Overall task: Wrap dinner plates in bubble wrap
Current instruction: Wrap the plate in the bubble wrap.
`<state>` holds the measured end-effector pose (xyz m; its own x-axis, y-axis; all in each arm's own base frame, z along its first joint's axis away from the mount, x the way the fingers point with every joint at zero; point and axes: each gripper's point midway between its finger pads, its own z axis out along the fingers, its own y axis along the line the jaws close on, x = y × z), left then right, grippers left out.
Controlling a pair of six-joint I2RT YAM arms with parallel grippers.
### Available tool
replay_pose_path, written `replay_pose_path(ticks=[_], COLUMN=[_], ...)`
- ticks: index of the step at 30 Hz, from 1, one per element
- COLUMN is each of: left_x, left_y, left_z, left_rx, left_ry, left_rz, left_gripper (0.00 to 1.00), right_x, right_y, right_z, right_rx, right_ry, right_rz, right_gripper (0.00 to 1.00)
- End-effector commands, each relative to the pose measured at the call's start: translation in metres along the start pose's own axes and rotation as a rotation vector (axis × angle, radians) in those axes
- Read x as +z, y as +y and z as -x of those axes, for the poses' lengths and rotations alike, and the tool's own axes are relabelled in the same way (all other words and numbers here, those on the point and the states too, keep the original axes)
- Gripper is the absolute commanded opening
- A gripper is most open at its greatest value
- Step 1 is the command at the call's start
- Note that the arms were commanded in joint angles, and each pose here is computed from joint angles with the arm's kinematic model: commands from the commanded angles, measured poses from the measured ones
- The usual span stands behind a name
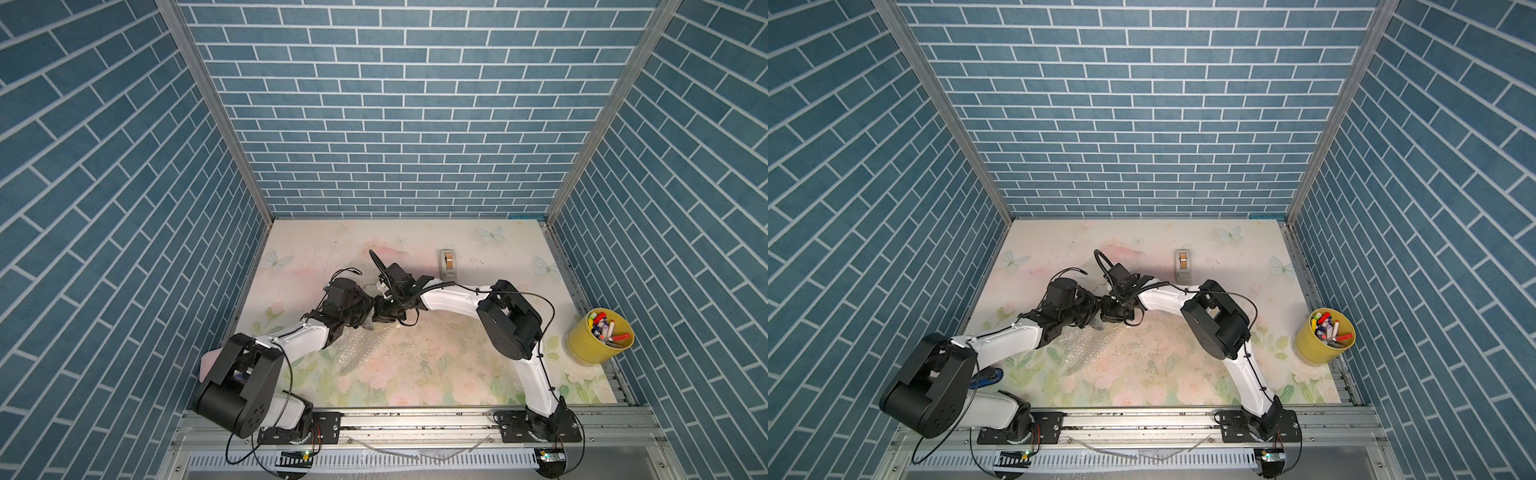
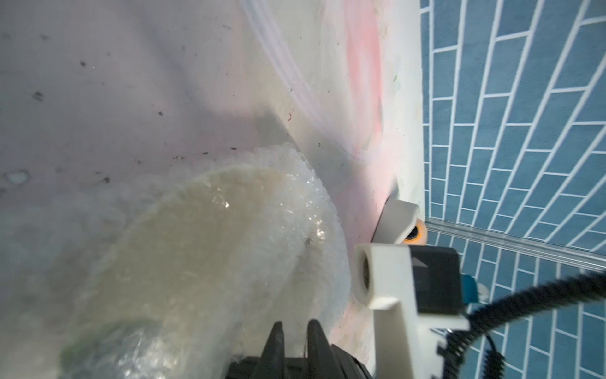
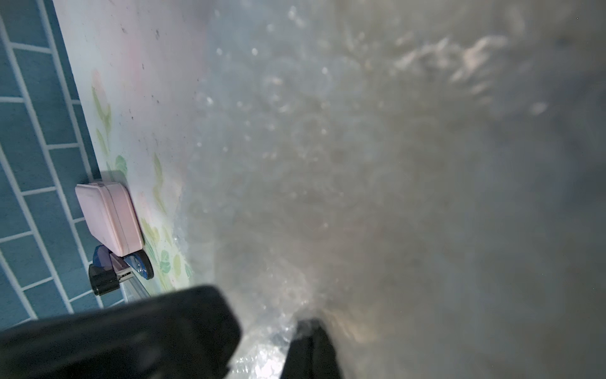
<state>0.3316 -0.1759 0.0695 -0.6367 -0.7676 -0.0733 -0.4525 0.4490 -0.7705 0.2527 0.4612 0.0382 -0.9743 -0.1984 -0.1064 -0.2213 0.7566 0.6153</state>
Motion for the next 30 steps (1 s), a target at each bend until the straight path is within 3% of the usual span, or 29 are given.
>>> replay_pose_path(ticks=[1, 4, 8, 11, 13, 17, 23, 26, 28, 30], left_x=[0.014, 0.016, 0.024, 0.03, 0.028, 0.024, 0.021, 0.021, 0.021, 0.02], left_y=[0.032, 0.067, 0.087, 0.086, 0.083, 0.075, 0.068, 0.066, 0.065, 0.063], left_z=[-0.009, -0.01, -0.014, -0.019, -0.019, -0.016, -0.014, -0.013, -0.013, -0.012], left_rx=[0.0, -0.049, -0.016, -0.032, -0.034, -0.008, 0.029, 0.052, 0.066, 0.087], left_ry=[0.07, 0.076, 0.114, 0.14, 0.14, 0.128, 0.128, 0.131, 0.133, 0.134], left_rz=[0.089, 0.138, 0.19, 0.165, 0.155, 0.147, 0.15, 0.156, 0.159, 0.164], left_gripper=[0.1, 0.08, 0.08, 0.08, 0.08, 0.09, 0.09, 0.13, 0.16, 0.19], right_x=[-0.001, -0.013, -0.043, -0.068, -0.077, -0.066, -0.041, -0.035, -0.033, -0.032], right_y=[-0.019, -0.015, -0.001, -0.007, -0.021, -0.034, -0.018, -0.019, -0.021, -0.026], right_z=[-0.008, -0.003, 0.0, -0.012, -0.027, -0.051, -0.05, -0.046, -0.043, -0.041], right_rx=[0.055, 0.042, 0.012, 0.008, 0.035, 0.097, 0.127, 0.131, 0.139, 0.158], right_ry=[0.007, -0.028, -0.078, -0.09, -0.066, -0.005, 0.027, 0.023, 0.017, 0.014], right_rz=[-0.065, -0.068, -0.059, -0.113, -0.161, -0.127, -0.003, -0.005, -0.006, -0.023], right_gripper=[0.0, 0.0, 0.32, 0.46, 0.48, 0.5, 0.53, 0.52, 0.44, 0.25])
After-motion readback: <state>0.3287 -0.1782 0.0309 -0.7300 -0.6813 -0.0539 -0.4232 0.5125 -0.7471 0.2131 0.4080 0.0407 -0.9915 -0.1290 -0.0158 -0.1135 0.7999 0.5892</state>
